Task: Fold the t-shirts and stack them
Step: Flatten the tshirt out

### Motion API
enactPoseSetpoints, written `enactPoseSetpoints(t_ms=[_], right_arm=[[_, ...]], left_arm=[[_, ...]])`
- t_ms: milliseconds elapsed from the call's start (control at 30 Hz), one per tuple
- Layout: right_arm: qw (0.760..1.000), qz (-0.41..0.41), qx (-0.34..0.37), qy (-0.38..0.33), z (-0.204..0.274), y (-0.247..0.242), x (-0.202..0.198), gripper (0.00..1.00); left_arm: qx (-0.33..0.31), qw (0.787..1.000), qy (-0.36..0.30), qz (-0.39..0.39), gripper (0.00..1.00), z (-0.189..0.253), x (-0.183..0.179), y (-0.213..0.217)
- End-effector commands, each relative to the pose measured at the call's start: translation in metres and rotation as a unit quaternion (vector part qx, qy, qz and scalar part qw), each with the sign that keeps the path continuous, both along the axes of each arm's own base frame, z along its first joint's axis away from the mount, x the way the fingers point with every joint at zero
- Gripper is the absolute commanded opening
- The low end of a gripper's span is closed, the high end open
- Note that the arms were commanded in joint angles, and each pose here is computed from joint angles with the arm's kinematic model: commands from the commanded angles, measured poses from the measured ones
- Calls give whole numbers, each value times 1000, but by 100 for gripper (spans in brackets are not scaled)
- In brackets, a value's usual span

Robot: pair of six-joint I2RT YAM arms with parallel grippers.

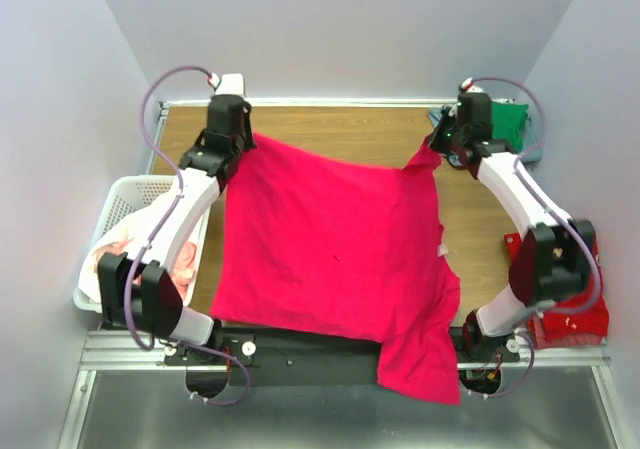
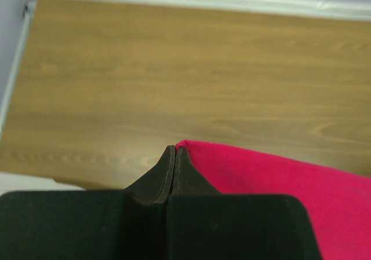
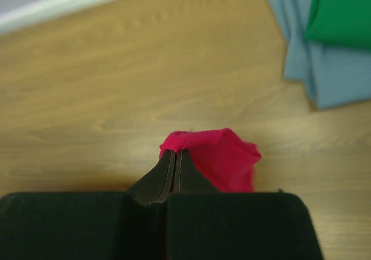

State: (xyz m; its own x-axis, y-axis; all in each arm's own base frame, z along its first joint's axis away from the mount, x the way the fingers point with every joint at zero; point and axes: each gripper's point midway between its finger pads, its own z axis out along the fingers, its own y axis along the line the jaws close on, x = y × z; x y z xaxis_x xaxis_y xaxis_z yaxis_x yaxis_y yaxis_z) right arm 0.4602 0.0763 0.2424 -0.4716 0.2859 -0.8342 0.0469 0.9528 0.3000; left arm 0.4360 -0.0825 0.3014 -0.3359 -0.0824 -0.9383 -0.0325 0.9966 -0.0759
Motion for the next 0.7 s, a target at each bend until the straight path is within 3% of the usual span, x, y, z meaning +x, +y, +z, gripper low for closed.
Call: enactPoseSetpoints(t_ms=[0, 67, 133, 300, 467, 500, 533, 567, 667], right_arm=[[998, 24, 54, 7, -40, 22, 35, 1], [998, 25, 48, 34, -73, 24, 51, 1], [998, 27, 40, 28, -74, 25, 70, 1], [998, 37, 34, 44, -109, 32, 112, 1], [995, 70, 55, 38, -117, 51, 146, 1], [995, 76, 58, 36, -117, 53, 150, 5], [994, 80, 59, 47, -134, 56, 153, 16], [993, 90, 63, 37, -126, 59, 159, 41], [994, 92, 59, 29, -128, 60, 169, 60]], left_arm=[[-18, 994, -13, 104, 0, -38, 17, 22], [-7, 992, 5, 123, 0, -62, 33, 23], [14, 989, 32, 141, 0, -87, 48, 26], [36, 982, 30, 184, 0, -84, 82, 34], [46, 982, 43, 179, 0, -100, 103, 30], [44, 982, 40, 180, 0, -96, 107, 30], [43, 981, 46, 182, 0, -102, 108, 30], [41, 981, 43, 183, 0, -100, 110, 30], [43, 979, 41, 194, 0, -99, 112, 36]])
